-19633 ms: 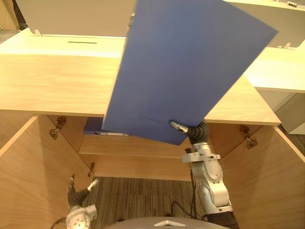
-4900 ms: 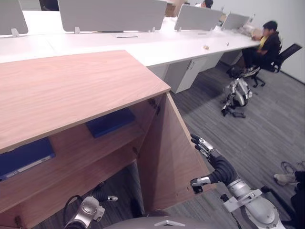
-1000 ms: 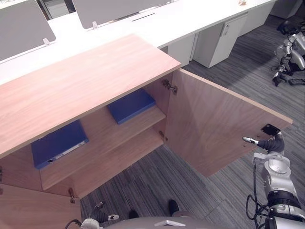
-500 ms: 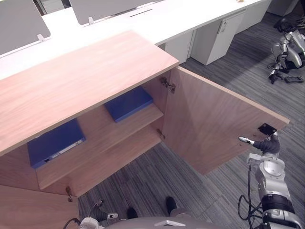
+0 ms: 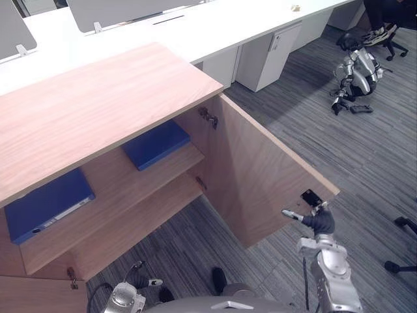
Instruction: Walk over to the cabinet, pick up the folder, carry it to the office cabinet, place the folder inside the office cabinet, then close the office cabinet door
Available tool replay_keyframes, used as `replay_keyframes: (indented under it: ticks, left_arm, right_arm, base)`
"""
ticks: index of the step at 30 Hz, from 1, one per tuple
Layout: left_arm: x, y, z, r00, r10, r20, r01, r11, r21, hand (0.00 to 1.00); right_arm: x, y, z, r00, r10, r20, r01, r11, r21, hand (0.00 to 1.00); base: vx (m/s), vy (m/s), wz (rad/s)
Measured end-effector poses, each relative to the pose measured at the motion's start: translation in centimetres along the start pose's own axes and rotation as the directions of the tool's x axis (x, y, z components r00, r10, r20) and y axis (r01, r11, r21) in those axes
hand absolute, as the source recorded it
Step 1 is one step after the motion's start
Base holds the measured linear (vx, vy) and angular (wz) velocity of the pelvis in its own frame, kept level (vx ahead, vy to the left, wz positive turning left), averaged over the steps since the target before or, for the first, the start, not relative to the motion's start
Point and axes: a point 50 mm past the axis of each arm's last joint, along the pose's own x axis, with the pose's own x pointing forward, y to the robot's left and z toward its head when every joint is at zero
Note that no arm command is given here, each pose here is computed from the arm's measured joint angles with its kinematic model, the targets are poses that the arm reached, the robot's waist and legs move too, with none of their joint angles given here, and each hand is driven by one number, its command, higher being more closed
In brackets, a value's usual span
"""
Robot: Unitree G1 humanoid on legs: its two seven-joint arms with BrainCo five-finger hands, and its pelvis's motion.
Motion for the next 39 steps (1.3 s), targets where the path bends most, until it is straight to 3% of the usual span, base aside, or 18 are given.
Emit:
replay_keyframes:
  ticks: [5, 14, 27, 39]
  left_arm:
    - [0.1, -0.5, 0.0, 1.0, -0.016, -0.01, 0.016, 1.0, 0.027, 0.0]
    - [0.2, -1.0, 0.5, 0.999, -0.045, 0.005, 0.044, 0.997, 0.068, 0.0]
    - [0.4, -0.8, 1.1, 0.999, -0.04, 0.019, 0.038, 0.996, 0.074, 0.0]
    - [0.3, 0.9, 0.3, 0.998, 0.066, -0.014, -0.067, 0.994, -0.082, 0.0]
  right_arm:
    - [-1.7, 3.4, 0.4, 0.977, 0.211, 0.017, -0.211, 0.977, 0.021, 0.0]
    - [-4.0, 8.1, 0.8, 0.882, 0.469, 0.034, -0.47, 0.882, 0.023, 0.0]
    - [-3.7, 10.8, -1.5, 0.821, 0.569, -0.056, -0.567, 0.823, 0.04, 0.0]
    - [1.1, 11.6, -3.2, 0.864, 0.48, -0.153, -0.481, 0.876, 0.029, 0.0]
  base:
    - [-0.02, -0.008, -0.1]
    - [-0.03, -0.001, 0.04]
    - [0.01, 0.003, 0.26]
    - [-0.02, 0.021, 0.4]
